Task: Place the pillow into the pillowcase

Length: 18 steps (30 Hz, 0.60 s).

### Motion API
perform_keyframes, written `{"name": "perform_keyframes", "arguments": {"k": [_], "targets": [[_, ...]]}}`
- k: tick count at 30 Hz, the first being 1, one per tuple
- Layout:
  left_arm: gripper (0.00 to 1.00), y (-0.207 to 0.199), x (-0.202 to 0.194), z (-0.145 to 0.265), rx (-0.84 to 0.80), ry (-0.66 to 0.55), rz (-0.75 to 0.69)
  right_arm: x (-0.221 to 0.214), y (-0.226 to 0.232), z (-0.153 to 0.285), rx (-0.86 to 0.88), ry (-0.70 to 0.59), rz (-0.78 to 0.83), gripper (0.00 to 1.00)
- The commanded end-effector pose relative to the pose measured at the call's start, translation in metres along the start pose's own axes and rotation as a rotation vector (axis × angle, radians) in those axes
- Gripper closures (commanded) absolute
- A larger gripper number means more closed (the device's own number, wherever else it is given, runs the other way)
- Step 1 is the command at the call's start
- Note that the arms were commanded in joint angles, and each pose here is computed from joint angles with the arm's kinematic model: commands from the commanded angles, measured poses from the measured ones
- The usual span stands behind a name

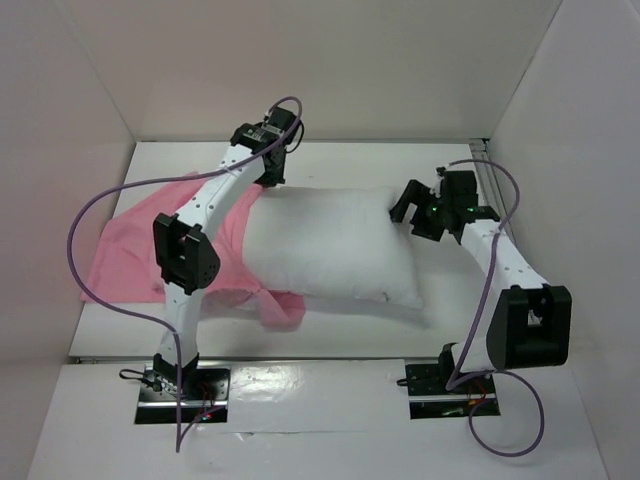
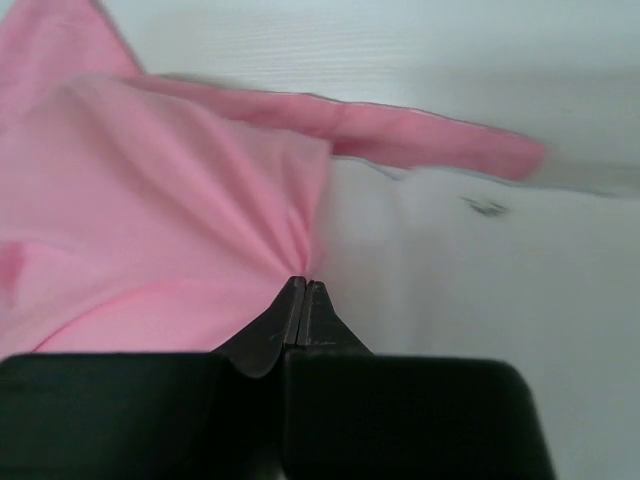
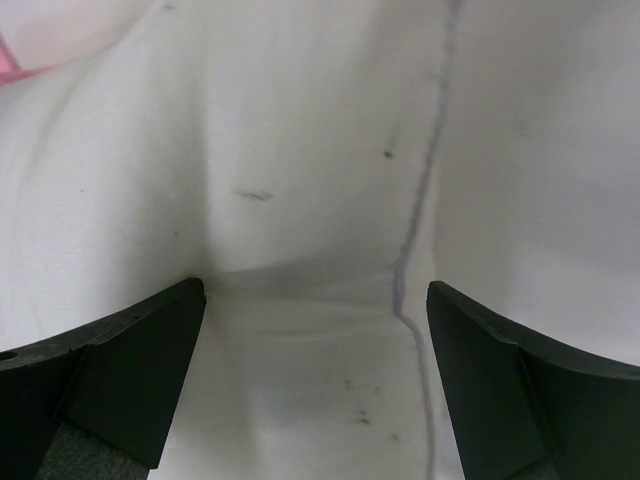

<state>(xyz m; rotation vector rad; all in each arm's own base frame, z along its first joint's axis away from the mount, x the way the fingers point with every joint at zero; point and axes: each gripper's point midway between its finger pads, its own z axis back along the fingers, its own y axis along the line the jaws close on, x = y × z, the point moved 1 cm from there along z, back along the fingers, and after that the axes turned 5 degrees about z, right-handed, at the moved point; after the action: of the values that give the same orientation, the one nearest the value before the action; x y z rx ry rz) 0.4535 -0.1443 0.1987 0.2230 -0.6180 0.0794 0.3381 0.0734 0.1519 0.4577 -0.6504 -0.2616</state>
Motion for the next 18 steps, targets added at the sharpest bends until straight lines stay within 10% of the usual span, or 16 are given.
{"name": "perform_keyframes", "arguments": {"k": [1, 2, 3, 5, 12, 18], "targets": [[1.0, -0.058, 0.013, 0.056, -0.33, -0.083, 0.005, -0.016, 0.085, -0.017, 0.346, 0.033, 0.087, 0.02], [1.0, -0.074, 0.01, 0.069, -0.396, -0.091, -0.024, -0.023, 0.102, -0.02, 0.404, 0.058, 0.082, 0.12], [1.0, -0.085, 0.013, 0.085, -0.463, -0.115, -0.026, -0.026, 0.125, -0.015, 0.493, 0.058, 0.119, 0.55], [1.0, -0.118, 0.005, 0.126, -0.648, -0.108, -0.06, -0.02, 0.176, 0.012, 0.608, 0.025, 0.194, 0.96], [1.0, -0.132, 0.015, 0.328, -1.231, -0.259, 0.029, 0.049, 0.24, 0.154, 0.714, -0.363, 0.339, 1.0], [1.0, -0.148, -0.002, 0.309, -1.196, -0.209, 0.114, -0.018, 0.183, 0.086, 0.565, -0.153, 0.278, 1.0]]}}
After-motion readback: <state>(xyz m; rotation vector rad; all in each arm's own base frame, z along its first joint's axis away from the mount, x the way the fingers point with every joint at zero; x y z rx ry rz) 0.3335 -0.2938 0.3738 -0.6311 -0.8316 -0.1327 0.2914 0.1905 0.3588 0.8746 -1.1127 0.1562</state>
